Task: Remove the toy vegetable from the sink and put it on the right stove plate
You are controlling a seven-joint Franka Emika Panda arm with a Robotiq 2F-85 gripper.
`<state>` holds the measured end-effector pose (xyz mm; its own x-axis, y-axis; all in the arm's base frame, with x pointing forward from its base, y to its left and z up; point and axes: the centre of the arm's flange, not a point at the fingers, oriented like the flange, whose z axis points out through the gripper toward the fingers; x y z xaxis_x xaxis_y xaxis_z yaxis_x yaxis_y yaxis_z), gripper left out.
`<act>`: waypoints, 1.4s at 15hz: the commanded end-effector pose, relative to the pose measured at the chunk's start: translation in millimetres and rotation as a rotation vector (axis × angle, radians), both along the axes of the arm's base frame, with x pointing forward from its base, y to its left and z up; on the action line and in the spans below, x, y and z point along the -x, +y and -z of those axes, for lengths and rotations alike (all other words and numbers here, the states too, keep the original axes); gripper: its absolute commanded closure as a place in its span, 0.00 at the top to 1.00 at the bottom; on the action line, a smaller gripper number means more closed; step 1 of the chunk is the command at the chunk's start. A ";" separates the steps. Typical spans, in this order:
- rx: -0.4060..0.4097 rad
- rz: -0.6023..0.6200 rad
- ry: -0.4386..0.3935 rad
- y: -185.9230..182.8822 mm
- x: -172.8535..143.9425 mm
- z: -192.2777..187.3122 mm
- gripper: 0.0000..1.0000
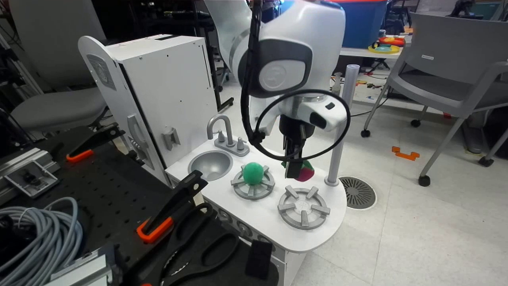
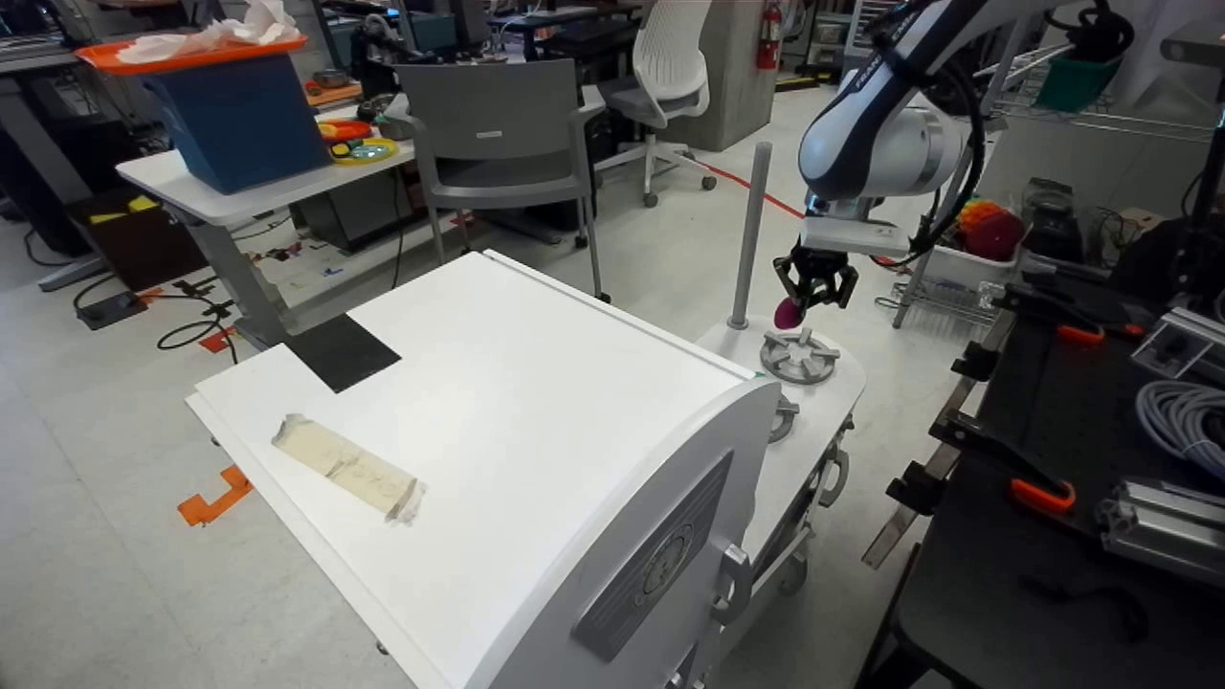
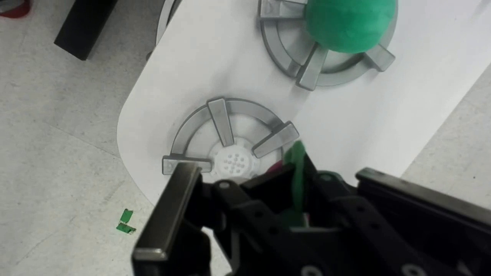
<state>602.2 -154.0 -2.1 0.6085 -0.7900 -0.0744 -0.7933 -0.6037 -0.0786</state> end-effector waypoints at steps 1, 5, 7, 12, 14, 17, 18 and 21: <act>-0.016 0.036 0.038 -5.1 -26.3 39.7 0.00; -0.021 0.063 0.078 -12.7 -28.1 71.0 0.00; -0.016 0.071 0.090 -15.7 -26.3 78.8 0.00; -0.064 0.055 0.221 -8.0 -6.6 89.0 0.50; -0.107 0.043 0.278 3.4 3.4 83.9 0.62; -0.180 0.021 0.363 20.6 17.0 71.5 0.85; -0.199 0.008 0.383 28.9 22.5 62.4 0.92; -0.255 -0.051 0.405 57.7 33.6 24.1 1.00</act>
